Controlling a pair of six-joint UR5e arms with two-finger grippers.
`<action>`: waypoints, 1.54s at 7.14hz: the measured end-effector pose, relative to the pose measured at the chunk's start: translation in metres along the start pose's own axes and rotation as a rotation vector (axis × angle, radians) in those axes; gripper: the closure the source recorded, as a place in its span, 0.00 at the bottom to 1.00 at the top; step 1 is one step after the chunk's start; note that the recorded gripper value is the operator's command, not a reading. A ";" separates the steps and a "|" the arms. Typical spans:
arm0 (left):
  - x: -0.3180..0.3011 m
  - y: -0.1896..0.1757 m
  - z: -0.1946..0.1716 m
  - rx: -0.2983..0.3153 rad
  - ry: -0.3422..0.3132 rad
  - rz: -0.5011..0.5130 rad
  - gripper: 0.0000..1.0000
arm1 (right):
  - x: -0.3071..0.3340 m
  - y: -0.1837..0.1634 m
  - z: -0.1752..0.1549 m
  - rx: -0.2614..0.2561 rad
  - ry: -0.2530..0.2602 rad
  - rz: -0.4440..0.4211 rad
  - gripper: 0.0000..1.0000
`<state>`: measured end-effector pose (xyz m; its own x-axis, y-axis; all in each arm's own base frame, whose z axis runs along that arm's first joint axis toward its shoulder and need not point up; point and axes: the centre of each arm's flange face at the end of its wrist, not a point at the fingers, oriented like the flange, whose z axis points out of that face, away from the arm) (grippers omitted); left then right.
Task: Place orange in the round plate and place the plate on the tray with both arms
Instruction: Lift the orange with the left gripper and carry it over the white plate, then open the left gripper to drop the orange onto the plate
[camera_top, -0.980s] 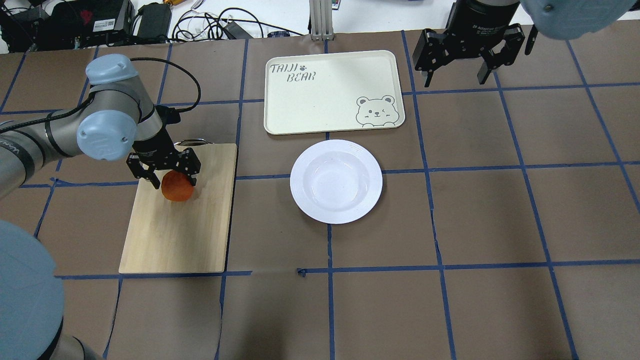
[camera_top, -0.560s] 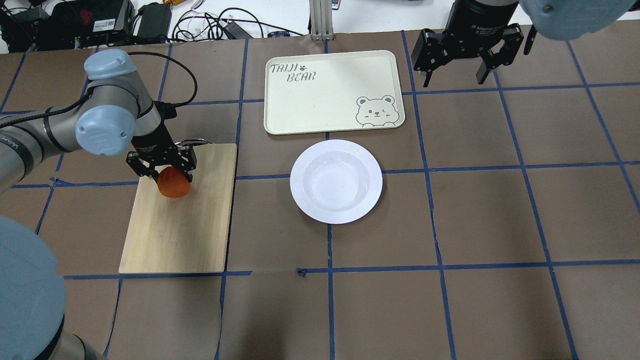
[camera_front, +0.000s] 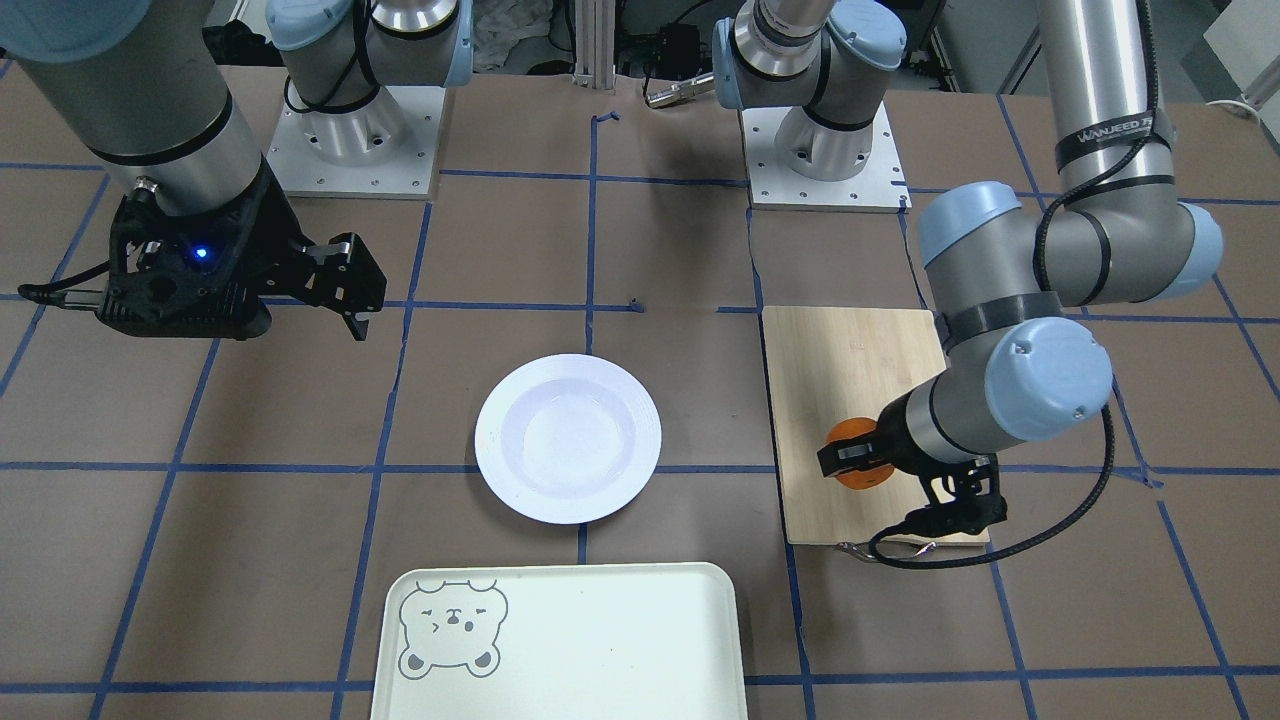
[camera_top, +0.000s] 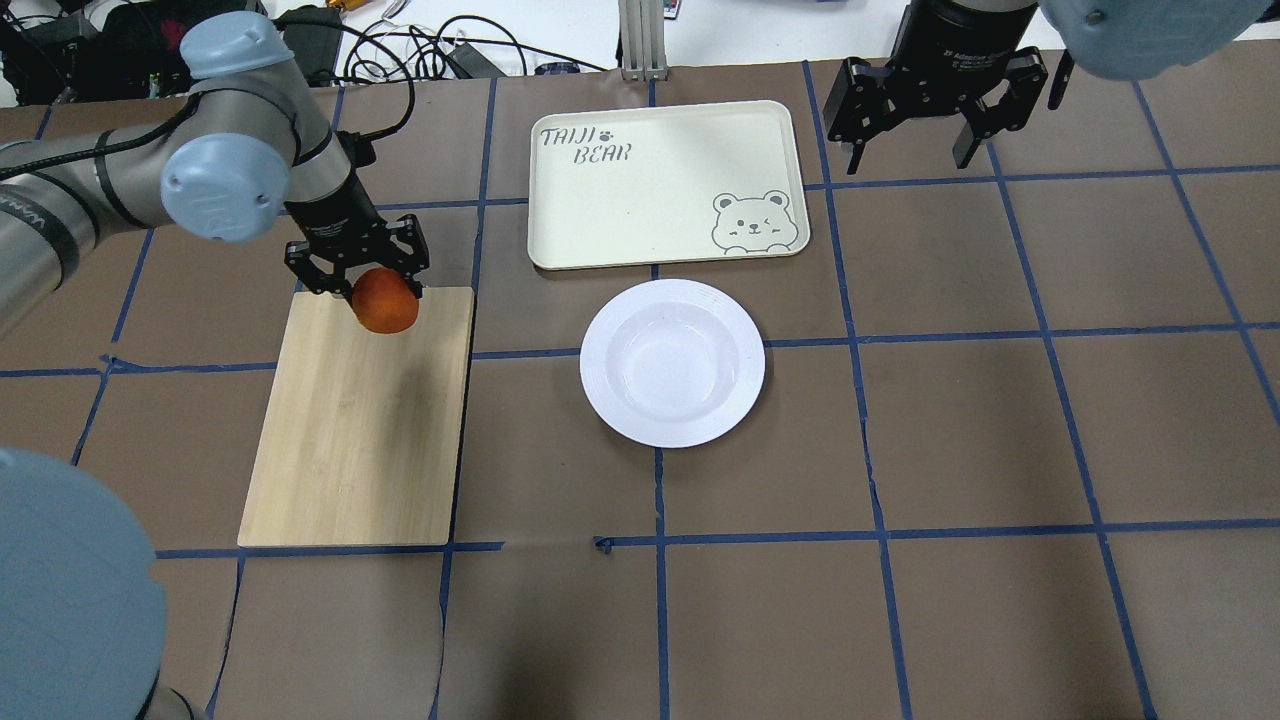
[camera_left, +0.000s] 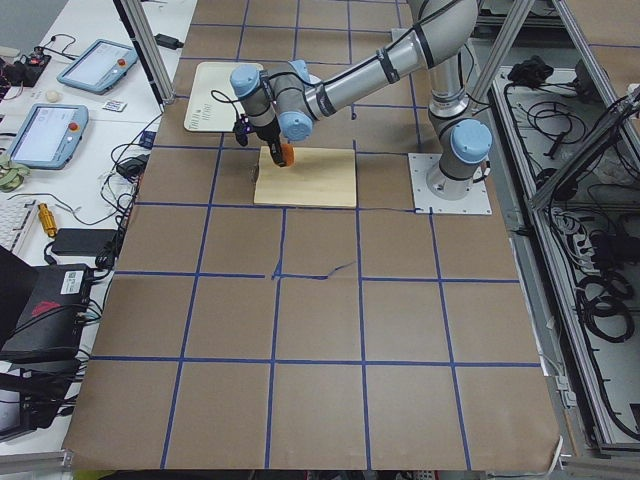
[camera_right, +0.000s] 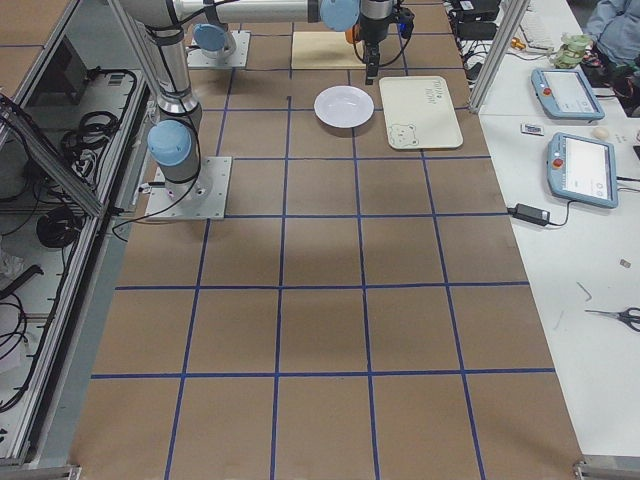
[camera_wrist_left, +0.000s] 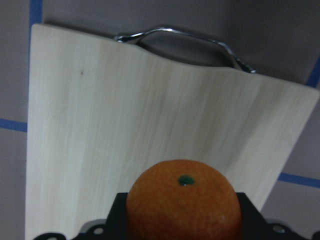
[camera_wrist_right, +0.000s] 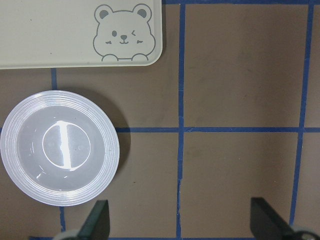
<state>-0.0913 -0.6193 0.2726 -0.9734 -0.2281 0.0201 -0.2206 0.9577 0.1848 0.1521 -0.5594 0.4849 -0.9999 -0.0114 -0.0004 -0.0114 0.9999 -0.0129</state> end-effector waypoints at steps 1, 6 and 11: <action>0.038 0.007 -0.005 0.018 0.030 0.007 1.00 | 0.000 0.000 0.000 0.000 0.000 0.000 0.00; 0.188 0.068 0.047 0.003 0.087 0.098 0.80 | 0.029 -0.009 -0.002 0.004 -0.055 0.029 0.00; 0.231 0.106 0.053 0.008 0.069 0.069 0.00 | 0.026 -0.004 0.007 -0.047 -0.070 0.036 0.00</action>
<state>-0.3426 -0.5616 0.2443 -0.9799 -0.1724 0.1001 -0.1535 0.9729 0.1730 0.1265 -0.5642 0.4776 -0.9972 0.0250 -0.0698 0.0226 0.9991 0.0349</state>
